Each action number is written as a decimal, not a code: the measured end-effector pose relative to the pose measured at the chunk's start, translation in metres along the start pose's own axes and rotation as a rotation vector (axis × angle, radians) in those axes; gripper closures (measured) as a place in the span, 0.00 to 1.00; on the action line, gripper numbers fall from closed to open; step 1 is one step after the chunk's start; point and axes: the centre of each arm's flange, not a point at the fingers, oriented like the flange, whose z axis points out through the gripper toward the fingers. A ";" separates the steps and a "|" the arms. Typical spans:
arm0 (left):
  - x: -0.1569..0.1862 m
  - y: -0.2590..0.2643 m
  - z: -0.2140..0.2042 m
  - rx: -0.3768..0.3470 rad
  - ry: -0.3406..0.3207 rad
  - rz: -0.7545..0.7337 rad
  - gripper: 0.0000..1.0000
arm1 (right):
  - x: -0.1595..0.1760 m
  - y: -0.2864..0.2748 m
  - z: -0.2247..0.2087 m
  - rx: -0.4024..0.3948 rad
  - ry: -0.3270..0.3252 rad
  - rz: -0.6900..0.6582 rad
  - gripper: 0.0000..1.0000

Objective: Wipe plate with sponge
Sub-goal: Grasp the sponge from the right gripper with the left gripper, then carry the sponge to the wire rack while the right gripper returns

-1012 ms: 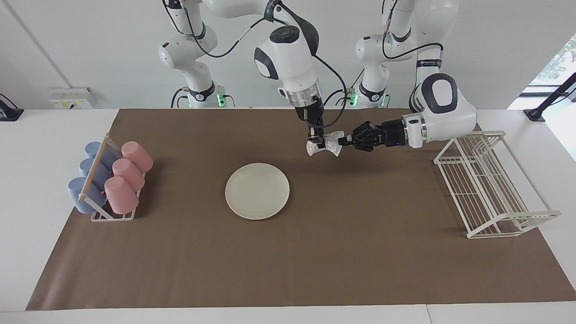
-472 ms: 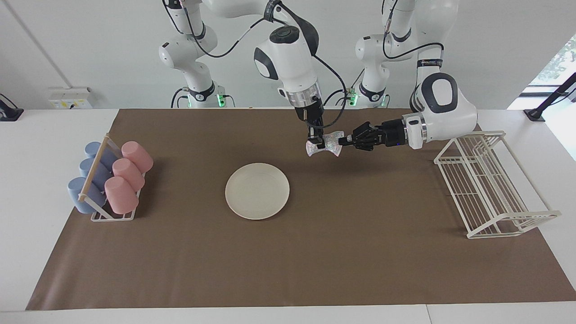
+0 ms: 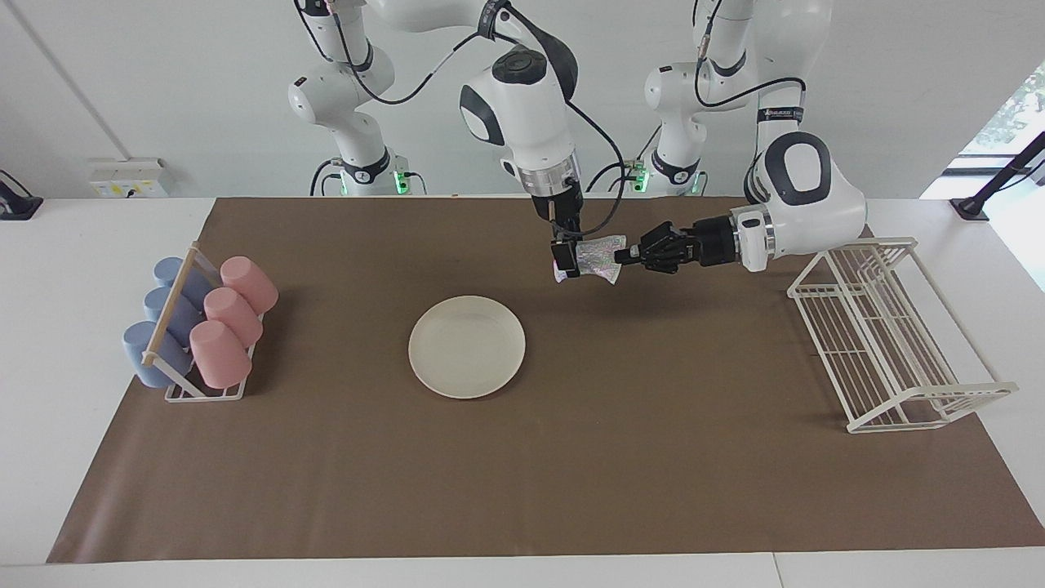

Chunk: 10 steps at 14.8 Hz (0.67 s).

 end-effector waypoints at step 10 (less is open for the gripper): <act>0.011 0.040 -0.036 0.331 -0.007 -0.029 0.98 | 0.181 -0.104 -0.078 -0.091 0.095 -0.088 0.00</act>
